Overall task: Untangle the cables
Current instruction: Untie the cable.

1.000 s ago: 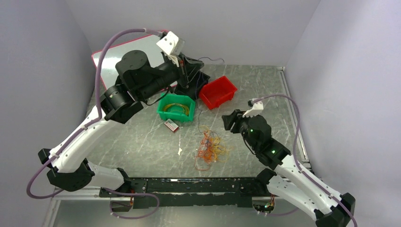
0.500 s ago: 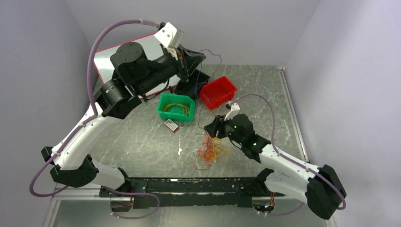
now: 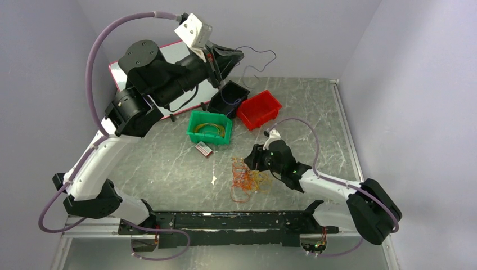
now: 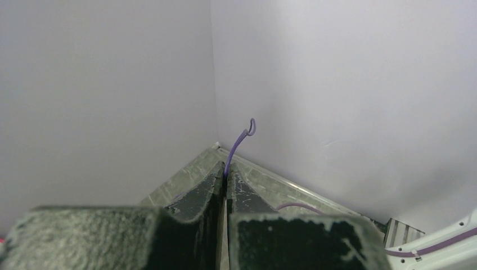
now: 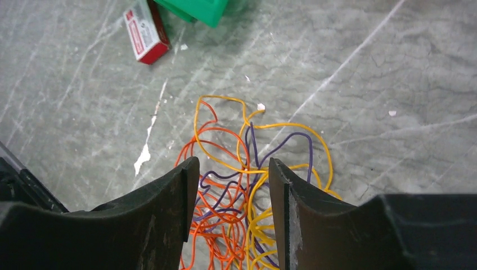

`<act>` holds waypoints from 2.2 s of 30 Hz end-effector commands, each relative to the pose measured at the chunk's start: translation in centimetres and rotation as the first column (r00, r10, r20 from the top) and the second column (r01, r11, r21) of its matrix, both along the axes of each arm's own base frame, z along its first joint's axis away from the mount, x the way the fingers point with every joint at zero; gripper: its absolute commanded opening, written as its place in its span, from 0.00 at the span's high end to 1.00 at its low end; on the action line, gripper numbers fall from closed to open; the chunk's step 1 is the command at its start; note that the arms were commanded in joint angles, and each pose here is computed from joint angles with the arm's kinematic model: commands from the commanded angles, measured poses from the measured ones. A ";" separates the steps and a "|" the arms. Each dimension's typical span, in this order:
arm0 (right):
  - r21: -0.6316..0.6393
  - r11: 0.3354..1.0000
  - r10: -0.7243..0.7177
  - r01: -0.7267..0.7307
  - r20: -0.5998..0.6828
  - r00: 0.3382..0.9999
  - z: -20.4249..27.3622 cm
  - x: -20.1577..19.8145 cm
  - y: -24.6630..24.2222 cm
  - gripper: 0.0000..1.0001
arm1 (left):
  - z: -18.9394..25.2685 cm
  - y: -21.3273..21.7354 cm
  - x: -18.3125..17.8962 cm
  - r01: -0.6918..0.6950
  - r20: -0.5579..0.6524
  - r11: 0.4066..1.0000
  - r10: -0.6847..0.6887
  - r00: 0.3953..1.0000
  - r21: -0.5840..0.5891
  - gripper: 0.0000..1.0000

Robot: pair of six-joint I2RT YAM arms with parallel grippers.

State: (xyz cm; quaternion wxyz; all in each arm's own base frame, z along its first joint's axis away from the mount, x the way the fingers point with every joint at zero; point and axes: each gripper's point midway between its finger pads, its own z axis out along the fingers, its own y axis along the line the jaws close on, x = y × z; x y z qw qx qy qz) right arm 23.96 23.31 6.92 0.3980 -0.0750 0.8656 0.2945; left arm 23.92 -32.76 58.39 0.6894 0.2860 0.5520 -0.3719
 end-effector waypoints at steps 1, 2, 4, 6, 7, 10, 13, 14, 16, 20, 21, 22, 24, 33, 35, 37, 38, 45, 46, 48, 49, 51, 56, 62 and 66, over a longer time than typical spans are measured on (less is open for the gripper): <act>0.059 0.998 -0.008 0.000 0.135 0.991 3.4 0.9 0.2 0.48 | 1.9 0.8 -0.3 -0.010 0.053 1.000 0.011 0.999 -0.018 0.93; 0.076 0.997 0.011 -0.025 0.171 0.985 4.3 0.7 0.3 0.47 | 2.1 0.9 -0.3 -0.015 0.057 1.000 0.017 0.998 -0.022 0.93; 0.121 0.989 0.047 -0.080 0.251 0.967 6.4 0.3 0.8 0.47 | 2.0 1.0 -0.2 -0.023 0.060 0.999 0.024 0.998 -0.022 0.93; 0.156 0.983 0.046 -0.099 0.311 0.949 8.1 0.0 0.7 0.46 | 1.8 1.0 -0.1 -0.027 0.057 0.999 0.028 0.998 -0.021 0.93; 0.174 0.979 0.042 -0.107 0.342 0.939 9.1 -0.1 0.6 0.46 | 1.7 1.0 0.0 -0.030 0.055 0.999 0.032 0.998 -0.020 0.93; 0.216 0.965 0.038 -0.151 0.451 0.892 12.4 -0.8 0.3 0.43 | 1.3 1.0 0.1 -0.036 0.048 0.999 0.036 0.998 -0.011 0.93; 0.218 0.963 0.010 -0.161 0.566 0.824 15.9 -0.8 -0.4 0.40 | 1.0 1.0 0.2 -0.041 0.043 0.999 0.041 0.998 -0.006 0.93; 0.223 0.963 -0.014 -0.152 0.605 0.796 17.1 -0.6 -0.8 0.40 | 0.9 1.0 0.2 -0.041 0.041 0.999 0.041 0.998 -0.004 0.93; 0.245 0.958 -0.062 -0.151 0.689 0.722 19.4 -0.8 -1.7 0.40 | 0.8 1.0 0.3 -0.042 0.040 0.999 0.042 0.998 -0.003 0.93; 0.232 0.949 -0.088 -0.214 0.846 0.525 24.1 -2.1 -2.4 0.38 | 0.3 1.0 0.4 -0.045 0.035 0.999 0.045 0.998 0.006 0.93; 0.184 0.952 -0.044 -0.245 0.873 0.486 24.7 -2.5 -1.9 0.37 | 0.3 1.0 0.3 -0.042 0.035 0.999 0.042 0.999 0.008 0.93; 0.146 0.952 -0.007 -0.270 0.889 0.457 25.4 -2.7 -1.3 0.37 | 0.2 0.9 0.3 -0.039 0.034 0.999 0.039 0.999 0.011 0.93; 0.081 0.947 0.054 -0.312 0.914 0.401 26.5 -3.0 -0.3 0.36 | 0.0 0.8 0.1 -0.030 0.034 0.999 0.029 0.999 0.017 0.93; -0.024 0.942 0.105 -0.334 0.968 0.227 30.4 -2.3 1.6 0.34 | -0.7 0.3 0.1 -0.008 0.023 0.999 0.007 1.000 0.037 0.93; -0.048 0.944 0.116 -0.326 0.974 0.194 30.8 -2.0 1.8 0.34 | -0.8 0.2 0.1 -0.006 0.023 0.999 0.005 1.000 0.038 0.93; -0.074 0.946 0.135 -0.315 0.975 0.177 31.0 -1.6 2.2 0.33 | -1.0 0.1 0.1 -0.003 0.020 0.999 0.002 1.000 0.041 0.93; -0.085 0.947 0.142 -0.309 0.976 0.168 31.2 -1.4 2.3 0.33 | -1.0 0.2 0.0 -0.003 0.021 0.999 0.002 1.000 0.040 0.93; -0.077 0.957 0.126 -0.279 0.978 0.164 31.7 -0.4 2.4 0.32 | -1.1 0.1 0.1 -0.004 0.021 0.999 0.003 1.000 0.039 0.93; -0.071 0.959 0.120 -0.275 0.978 0.168 31.7 -0.3 2.4 0.23 | -1.2 0.0 0.1 -0.002 0.020 0.999 0.002 1.000 0.040 0.93; -0.062 0.963 0.111 -0.263 0.978 0.176 31.6 0.0 2.3 0.21 | -1.3 0.0 0.1 -0.001 0.018 0.999 0.000 1.000 0.042 0.93; -0.060 0.965 0.109 -0.257 0.977 0.181 31.6 0.1 2.2 0.21 | -1.3 0.0 0.1 0.000 0.019 0.999 -0.001 1.000 0.041 0.93; -0.055 0.967 0.104 -0.248 0.976 0.192 31.6 0.6 2.3 0.21 | -1.3 0.0 0.0 0.004 0.019 0.999 -0.004 1.000 0.041 0.93; -0.011 0.978 0.059 -0.208 0.973 0.225 31.9 2.0 2.2 0.21 | -1.4 0.0 -0.1 0.008 0.019 0.999 -0.009 1.000 0.041 0.93; 0.009 0.976 0.038 -0.217 0.976 0.214 32.5 2.7 2.9 0.24 | -1.3 0.0 -0.2 0.009 0.019 0.999 -0.010 1.000 0.039 0.93; -0.008 0.972 0.058 -0.236 0.977 0.204 32.6 2.9 3.7 0.24 | -1.3 -0.1 -0.2 0.015 0.018 0.999 -0.015 1.000 0.039 0.93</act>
